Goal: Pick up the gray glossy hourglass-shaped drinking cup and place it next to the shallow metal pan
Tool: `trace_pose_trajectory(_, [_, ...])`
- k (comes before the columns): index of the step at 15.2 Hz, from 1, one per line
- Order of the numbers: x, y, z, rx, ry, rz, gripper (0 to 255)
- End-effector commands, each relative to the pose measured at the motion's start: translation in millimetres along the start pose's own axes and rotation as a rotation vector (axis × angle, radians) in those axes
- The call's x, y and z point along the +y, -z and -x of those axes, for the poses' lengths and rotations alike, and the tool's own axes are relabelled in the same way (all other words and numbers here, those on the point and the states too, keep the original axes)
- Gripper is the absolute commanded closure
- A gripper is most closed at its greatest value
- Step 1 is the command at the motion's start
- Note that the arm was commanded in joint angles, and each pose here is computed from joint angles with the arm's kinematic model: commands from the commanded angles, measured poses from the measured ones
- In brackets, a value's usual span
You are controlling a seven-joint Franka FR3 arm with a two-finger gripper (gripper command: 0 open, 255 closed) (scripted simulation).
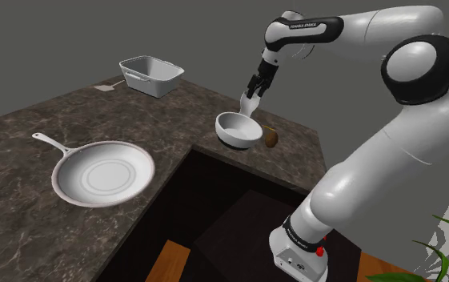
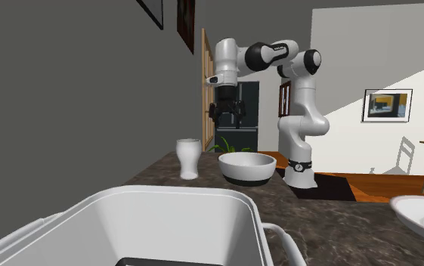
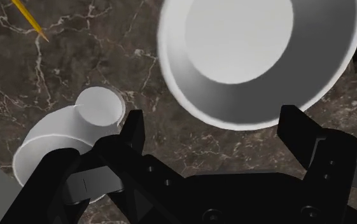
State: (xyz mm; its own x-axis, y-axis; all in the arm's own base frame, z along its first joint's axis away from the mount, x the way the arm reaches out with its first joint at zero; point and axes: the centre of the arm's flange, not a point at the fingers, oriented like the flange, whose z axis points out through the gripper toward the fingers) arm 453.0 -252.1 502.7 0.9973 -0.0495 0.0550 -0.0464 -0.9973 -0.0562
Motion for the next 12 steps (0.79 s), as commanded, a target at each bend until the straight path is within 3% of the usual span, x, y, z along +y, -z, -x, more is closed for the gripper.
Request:
trace_pose_trajectory(1, [21.3, -9.2, -17.0, 0.002, 0.007, -0.005, 0])
trace_pose_trajectory(8, [92.1, -39.8, -71.0, 0.009, 0.025, -0.024, 0])
trace_pose_trajectory(12, [93.4, -56.3, -72.4, 0.009, 0.025, -0.025, 0])
